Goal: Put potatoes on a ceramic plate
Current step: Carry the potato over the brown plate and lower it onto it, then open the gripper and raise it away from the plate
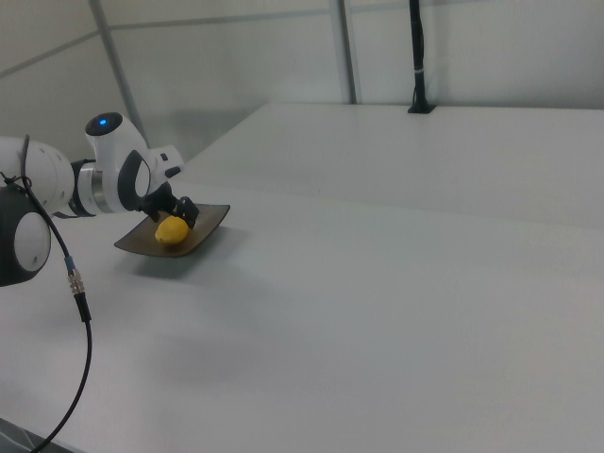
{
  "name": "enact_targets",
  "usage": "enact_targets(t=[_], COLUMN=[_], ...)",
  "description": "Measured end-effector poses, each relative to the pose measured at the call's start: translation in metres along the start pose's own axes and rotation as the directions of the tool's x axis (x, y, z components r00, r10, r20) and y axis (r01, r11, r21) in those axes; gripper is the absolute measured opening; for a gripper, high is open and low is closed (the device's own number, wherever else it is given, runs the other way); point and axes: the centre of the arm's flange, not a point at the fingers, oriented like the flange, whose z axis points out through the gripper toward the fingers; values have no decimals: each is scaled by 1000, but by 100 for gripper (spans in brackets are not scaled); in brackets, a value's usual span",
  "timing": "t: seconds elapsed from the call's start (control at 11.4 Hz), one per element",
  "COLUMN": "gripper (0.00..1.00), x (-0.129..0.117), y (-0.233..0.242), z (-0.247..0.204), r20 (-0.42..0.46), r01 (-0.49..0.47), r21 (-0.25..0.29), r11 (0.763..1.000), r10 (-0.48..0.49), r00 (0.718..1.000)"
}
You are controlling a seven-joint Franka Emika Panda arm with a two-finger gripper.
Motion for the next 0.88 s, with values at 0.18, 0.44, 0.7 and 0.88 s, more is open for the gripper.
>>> enact_targets(t=[0.18, 0.44, 0.7, 0.88], gripper=[100, 100, 100, 100], x=[6, 23, 28, 20], y=[0, 25, 66, 94], z=[-8, -61, -157, -226], r20=[-17, 17, 133, 203], r01=[-2, -28, -82, -126], r21=[1, -54, -136, -187], r11=[1000, 998, 987, 974], r10=[2, 29, 100, 164], r00=[1000, 999, 986, 965])
